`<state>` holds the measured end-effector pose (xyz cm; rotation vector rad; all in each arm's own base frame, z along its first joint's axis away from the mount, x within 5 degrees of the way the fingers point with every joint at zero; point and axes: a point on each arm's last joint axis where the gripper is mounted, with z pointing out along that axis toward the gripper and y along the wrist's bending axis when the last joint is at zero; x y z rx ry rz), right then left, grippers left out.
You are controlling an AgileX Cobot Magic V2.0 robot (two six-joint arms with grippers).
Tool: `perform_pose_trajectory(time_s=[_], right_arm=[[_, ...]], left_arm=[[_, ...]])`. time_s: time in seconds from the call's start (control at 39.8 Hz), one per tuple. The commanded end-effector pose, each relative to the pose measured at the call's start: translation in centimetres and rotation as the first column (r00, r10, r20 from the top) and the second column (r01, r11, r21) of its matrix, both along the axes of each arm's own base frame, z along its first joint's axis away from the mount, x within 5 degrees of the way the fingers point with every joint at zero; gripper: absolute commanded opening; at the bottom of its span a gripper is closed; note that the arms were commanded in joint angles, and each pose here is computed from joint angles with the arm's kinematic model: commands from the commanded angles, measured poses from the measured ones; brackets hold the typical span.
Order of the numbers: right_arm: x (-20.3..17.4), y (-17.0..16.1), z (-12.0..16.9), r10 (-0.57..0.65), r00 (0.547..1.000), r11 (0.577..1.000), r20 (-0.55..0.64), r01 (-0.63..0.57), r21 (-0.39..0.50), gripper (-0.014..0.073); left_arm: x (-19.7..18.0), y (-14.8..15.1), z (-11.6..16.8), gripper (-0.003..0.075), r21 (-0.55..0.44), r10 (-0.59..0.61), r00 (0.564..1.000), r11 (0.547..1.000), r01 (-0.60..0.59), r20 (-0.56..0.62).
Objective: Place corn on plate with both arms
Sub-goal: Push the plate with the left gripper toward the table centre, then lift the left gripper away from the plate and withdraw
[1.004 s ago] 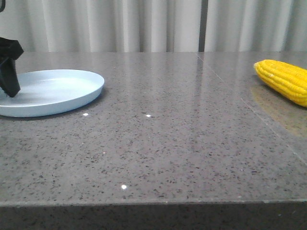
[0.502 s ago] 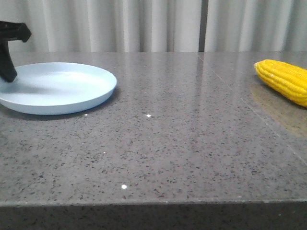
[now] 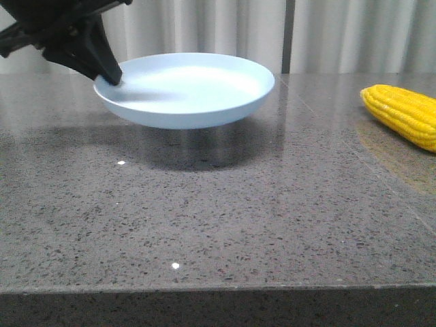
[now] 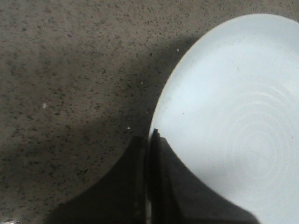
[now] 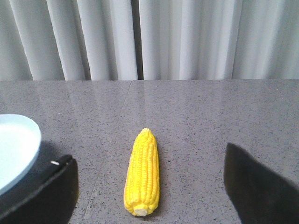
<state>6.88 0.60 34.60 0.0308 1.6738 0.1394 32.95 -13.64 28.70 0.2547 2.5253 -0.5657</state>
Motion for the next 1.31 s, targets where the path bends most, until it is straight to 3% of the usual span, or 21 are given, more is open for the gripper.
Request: perform_pose_trajectory(time_s=[0.0,0.23,0.3,0.48,0.55,0.63,0.75,0.83,0.95,1.13,1.28], right_arm=[[0.1,-0.1,1.7,-0.016,0.995,1.000,0.096,0.017,-0.012,0.0652],[0.1,-0.1,1.7,-0.016,0.995,1.000,0.096,0.017,-0.012,0.0652],[0.1,-0.1,1.7,-0.016,0.995,1.000,0.096,0.017,-0.012,0.0652],[0.1,-0.1,1.7,-0.016,0.995,1.000,0.096,0.017,-0.012,0.0652],[0.1,-0.1,1.7,-0.016,0.995,1.000,0.096,0.017,-0.012,0.0652],[0.1,-0.1,1.7,-0.016,0.995,1.000,0.096,0.017,-0.012,0.0652],[0.1,-0.1,1.7,-0.016,0.995,1.000,0.096,0.017,-0.012,0.0652],[0.1,-0.1,1.7,-0.016,0.995,1.000,0.096,0.017,-0.012,0.0652],[0.1,-0.1,1.7,-0.016,0.995,1.000,0.096,0.017,-0.012,0.0652],[0.1,-0.1,1.7,-0.016,0.995,1.000,0.096,0.017,-0.012,0.0652],[0.1,-0.1,1.7,-0.016,0.995,1.000,0.096,0.017,-0.012,0.0652]], left_arm=[[0.3,-1.2,1.5,-0.0020,-0.069,0.014,0.998,0.998,-0.009,0.068],[0.8,-2.3,-0.6,0.0010,-0.048,-0.010,1.000,0.999,0.011,0.010],[0.8,-2.3,-0.9,0.0085,-0.043,-0.017,1.000,0.999,0.017,-0.008],[0.8,-2.1,0.0,0.0348,-0.037,-0.025,0.999,0.999,0.026,0.022],[0.6,-1.8,1.7,0.0378,-0.021,-0.037,0.996,0.999,0.039,0.076],[-0.2,-1.2,3.6,0.0349,0.018,-0.053,0.988,0.999,0.051,0.144],[-2.4,0.7,6.4,0.0213,0.133,-0.050,0.974,0.991,0.021,0.221],[-4.1,2.6,7.4,0.0125,0.235,-0.010,0.971,0.971,-0.049,0.240],[-6.6,5.1,8.0,0.0060,0.345,0.048,0.955,0.926,-0.153,0.293],[-10.7,7.1,9.0,-0.0020,0.345,0.060,0.922,0.916,-0.203,0.382],[-14.6,8.5,10.0,-0.0020,0.274,0.065,0.867,0.935,-0.226,0.495]])
